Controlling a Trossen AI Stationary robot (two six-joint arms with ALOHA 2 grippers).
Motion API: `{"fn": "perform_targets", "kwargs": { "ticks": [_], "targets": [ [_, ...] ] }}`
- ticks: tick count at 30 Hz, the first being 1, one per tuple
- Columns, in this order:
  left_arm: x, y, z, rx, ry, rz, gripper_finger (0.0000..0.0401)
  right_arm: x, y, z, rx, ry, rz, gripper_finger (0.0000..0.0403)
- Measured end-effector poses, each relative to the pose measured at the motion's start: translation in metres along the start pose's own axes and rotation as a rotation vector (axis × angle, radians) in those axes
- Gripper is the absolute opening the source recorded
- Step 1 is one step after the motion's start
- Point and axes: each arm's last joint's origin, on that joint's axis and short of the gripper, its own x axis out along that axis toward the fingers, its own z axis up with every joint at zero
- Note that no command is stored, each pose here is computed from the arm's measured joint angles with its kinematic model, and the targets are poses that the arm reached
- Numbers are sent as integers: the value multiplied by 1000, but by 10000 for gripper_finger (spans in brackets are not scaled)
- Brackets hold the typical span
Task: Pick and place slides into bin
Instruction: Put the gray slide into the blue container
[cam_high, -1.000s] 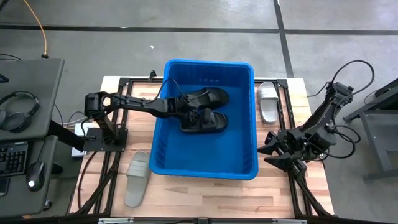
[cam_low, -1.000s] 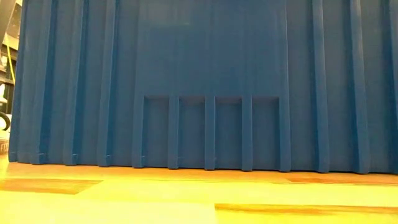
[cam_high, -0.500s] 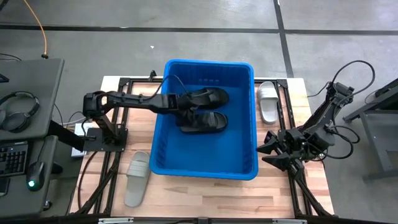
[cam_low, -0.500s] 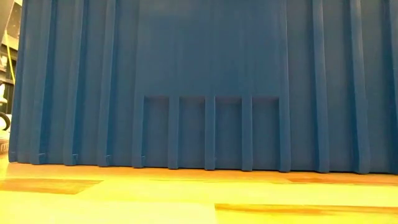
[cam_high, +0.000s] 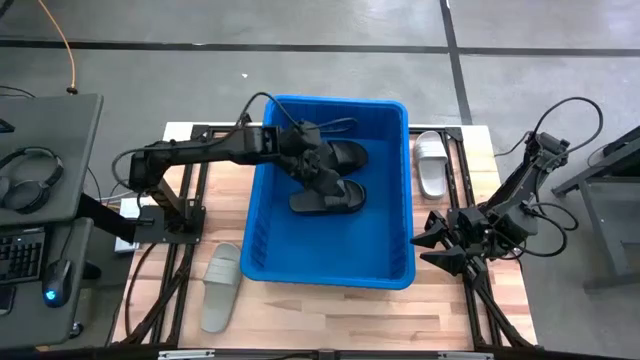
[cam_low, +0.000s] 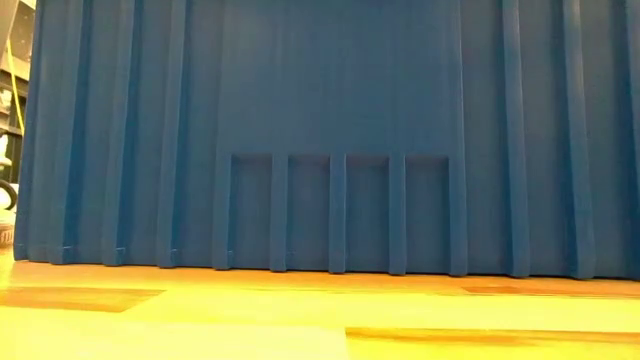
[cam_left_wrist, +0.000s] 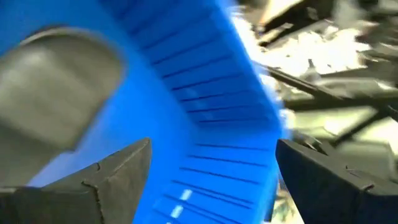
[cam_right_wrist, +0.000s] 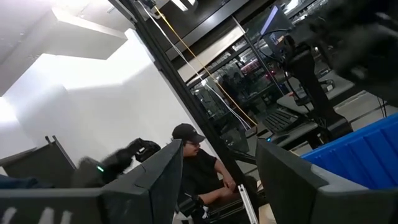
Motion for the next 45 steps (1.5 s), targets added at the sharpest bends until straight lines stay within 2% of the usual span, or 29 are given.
{"fn": "perform_targets", "kwargs": {
  "ticks": [4, 7, 13, 20, 28, 32, 36, 45],
  "targets": [
    [-26, -39, -6, 113, -2, -48, 330, 0, 0, -1, 13, 7, -2, 193],
    [-46, -63, -16, 218, -5, -36, 330, 0, -1, -2, 13, 19, -8, 193],
    [-75, -89, -54, 365, 42, 126, 330, 0, -1, -3, 19, 27, -11, 193],
    [-80, -101, -113, 485, 160, 307, 330, 0, -1, -3, 24, 29, -5, 193],
    [-92, -114, -177, 526, 178, 427, 330, 0, -1, -4, 46, 39, 7, 193],
    [-95, -122, -206, 528, 200, 396, 330, 0, 0, -5, 46, 60, 49, 193],
    [-93, -127, -230, 482, 252, 384, 330, 0, 0, -7, 58, 80, 52, 193],
    [-73, -133, -275, 418, 379, 418, 330, 0, 0, -10, 79, 115, 77, 193]
  ]
}}
